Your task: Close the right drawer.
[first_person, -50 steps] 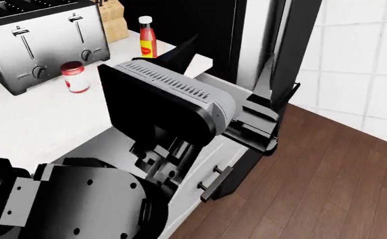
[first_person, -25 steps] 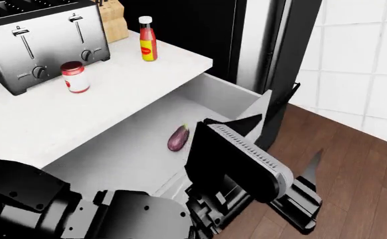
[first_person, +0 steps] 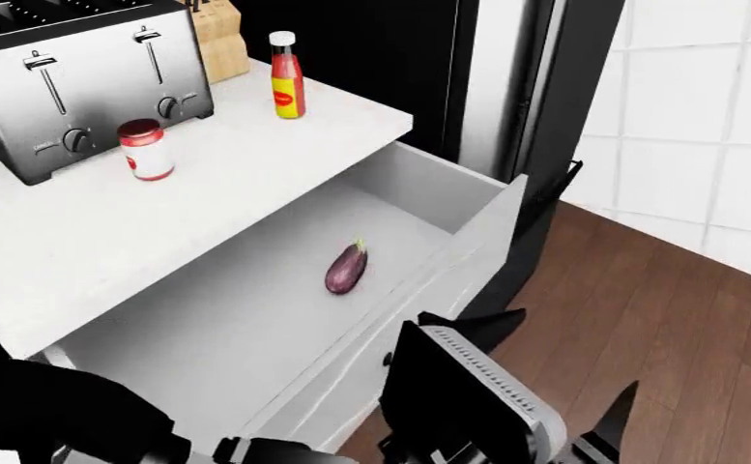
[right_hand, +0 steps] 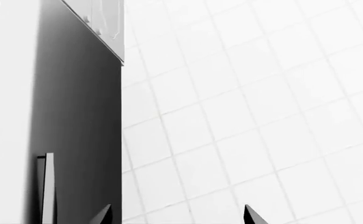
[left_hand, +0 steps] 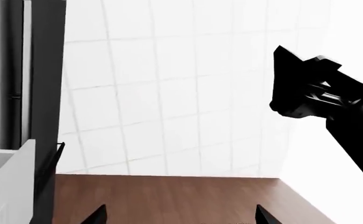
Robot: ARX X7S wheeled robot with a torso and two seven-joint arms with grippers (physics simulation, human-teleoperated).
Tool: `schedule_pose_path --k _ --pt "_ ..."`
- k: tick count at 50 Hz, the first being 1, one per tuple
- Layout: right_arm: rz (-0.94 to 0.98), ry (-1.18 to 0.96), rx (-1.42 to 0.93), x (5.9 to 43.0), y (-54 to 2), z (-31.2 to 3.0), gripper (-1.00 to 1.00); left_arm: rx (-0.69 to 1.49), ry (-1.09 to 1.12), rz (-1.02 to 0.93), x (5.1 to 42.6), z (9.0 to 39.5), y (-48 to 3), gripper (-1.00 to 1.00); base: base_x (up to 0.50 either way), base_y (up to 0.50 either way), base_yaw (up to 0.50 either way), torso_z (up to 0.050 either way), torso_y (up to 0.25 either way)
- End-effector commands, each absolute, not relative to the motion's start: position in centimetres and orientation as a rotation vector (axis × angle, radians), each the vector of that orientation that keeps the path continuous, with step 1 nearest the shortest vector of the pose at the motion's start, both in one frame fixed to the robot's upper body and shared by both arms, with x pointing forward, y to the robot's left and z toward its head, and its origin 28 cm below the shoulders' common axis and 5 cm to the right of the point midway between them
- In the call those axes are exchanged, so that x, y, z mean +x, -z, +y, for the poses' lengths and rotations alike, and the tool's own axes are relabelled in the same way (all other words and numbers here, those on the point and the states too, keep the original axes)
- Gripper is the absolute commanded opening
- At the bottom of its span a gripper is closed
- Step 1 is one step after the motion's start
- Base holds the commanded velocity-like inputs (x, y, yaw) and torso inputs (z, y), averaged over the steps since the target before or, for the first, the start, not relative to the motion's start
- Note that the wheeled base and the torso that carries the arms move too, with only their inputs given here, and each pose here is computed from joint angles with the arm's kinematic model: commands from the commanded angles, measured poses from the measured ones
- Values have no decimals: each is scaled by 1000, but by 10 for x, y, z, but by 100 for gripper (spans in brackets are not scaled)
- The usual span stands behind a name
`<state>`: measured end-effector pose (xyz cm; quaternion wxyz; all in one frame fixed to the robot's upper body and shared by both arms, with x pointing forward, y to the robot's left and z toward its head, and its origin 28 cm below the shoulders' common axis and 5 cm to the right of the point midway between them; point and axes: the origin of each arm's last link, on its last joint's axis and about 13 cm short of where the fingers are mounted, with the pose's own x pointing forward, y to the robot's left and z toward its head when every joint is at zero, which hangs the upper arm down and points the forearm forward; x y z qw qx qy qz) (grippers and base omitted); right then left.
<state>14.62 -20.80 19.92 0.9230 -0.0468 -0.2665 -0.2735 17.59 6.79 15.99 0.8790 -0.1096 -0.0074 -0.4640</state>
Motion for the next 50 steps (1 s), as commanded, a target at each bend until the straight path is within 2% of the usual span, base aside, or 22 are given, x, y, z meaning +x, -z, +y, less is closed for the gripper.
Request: schedule_pose_path --k 1,27,50 --pt "-542 560 -98 148 -199 -207 100 -261 949 23 171 68 -141 100 0 0 0 0 0" --pt "-538 553 -92 151 -196 -209 100 -320 925 103 159 68 -107 100 0 0 0 0 0" --pt "-544 550 -90 149 -195 -209 100 -388 773 130 161 82 -91 100 0 0 0 0 0"
